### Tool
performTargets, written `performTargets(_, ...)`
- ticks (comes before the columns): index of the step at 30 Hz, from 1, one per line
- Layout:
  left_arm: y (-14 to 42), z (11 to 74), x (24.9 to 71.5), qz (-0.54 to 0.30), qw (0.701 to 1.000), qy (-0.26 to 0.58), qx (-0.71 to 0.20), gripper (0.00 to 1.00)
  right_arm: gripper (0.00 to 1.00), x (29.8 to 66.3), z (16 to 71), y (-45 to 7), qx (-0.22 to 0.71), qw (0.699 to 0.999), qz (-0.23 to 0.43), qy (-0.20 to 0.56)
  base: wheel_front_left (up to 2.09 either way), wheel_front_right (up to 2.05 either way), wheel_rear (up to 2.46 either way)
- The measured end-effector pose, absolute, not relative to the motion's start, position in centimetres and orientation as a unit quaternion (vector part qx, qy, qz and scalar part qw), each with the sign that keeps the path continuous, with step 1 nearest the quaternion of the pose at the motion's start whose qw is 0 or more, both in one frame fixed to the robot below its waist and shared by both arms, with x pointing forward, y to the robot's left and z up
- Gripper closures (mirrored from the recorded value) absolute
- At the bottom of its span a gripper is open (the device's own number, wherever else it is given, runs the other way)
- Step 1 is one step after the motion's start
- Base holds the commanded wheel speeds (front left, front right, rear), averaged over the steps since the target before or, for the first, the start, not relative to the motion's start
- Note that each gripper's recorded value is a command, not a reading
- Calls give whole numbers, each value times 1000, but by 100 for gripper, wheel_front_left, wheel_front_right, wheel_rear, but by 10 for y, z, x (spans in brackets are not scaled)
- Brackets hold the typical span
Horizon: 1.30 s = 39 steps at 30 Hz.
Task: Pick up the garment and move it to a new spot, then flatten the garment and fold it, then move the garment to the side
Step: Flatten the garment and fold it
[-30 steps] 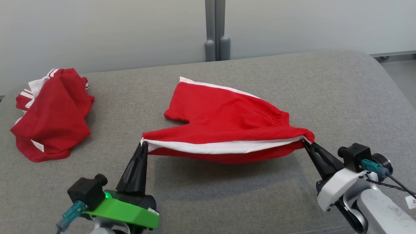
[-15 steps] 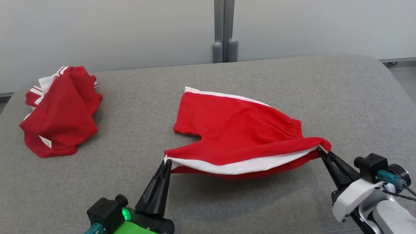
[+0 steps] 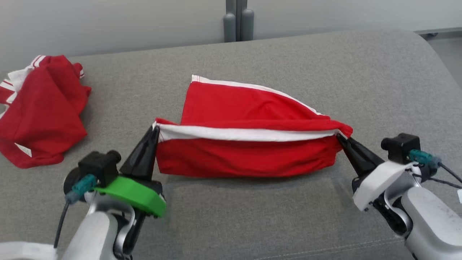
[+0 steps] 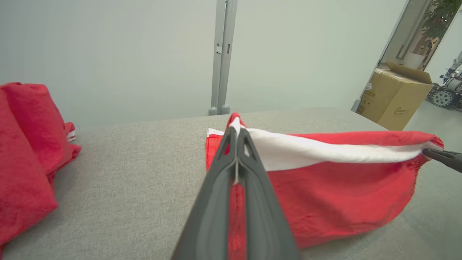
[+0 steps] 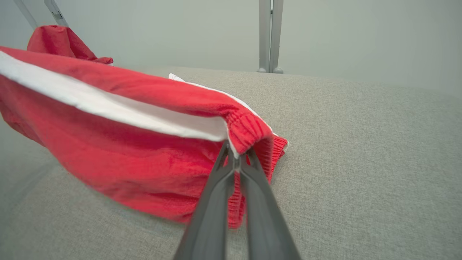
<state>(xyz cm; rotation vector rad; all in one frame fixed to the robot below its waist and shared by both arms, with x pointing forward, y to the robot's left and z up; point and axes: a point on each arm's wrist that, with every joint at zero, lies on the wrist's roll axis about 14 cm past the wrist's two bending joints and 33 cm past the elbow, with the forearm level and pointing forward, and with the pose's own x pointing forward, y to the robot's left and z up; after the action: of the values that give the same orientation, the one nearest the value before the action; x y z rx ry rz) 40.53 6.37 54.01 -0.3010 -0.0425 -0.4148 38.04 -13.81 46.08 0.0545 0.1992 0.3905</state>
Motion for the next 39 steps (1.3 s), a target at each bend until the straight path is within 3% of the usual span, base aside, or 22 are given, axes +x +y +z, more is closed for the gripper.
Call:
performTargets(21,13,472,550,-225,966,105,-75,100,100,449,427,-151,138,970,109,169,0,0,0)
performTargets(29,-11,419,566,-238,955,159,-80,100,100,452,391,-166,141,964,74,212,0,0,0)
performTargets(31,-16,411,568,-240,953,166,-83,100,81,454,388,-166,147,963,70,214,0,0,0)
performTargets(32,-17,408,570,-240,952,169,-83,99,59,455,387,-166,147,963,70,214,0,0,0)
performTargets(33,-19,408,572,-241,952,168,-83,92,25,456,386,-167,146,964,69,213,0,0,0)
performTargets(34,-21,407,574,-241,952,167,-85,92,25,458,386,-167,147,964,68,212,0,0,0)
performTargets(35,-22,409,576,-242,953,163,-87,71,0,458,386,-167,147,964,68,210,0,0,0)
performTargets(36,-24,412,578,-242,953,157,-90,60,0,459,385,-167,145,964,69,211,0,0,0)
performTargets(37,-25,415,580,-242,954,151,-90,4,0,460,385,-167,143,965,70,209,0,0,0)
performTargets(39,-24,421,585,-239,957,137,-88,0,0,462,387,-165,142,966,72,204,0,0,0)
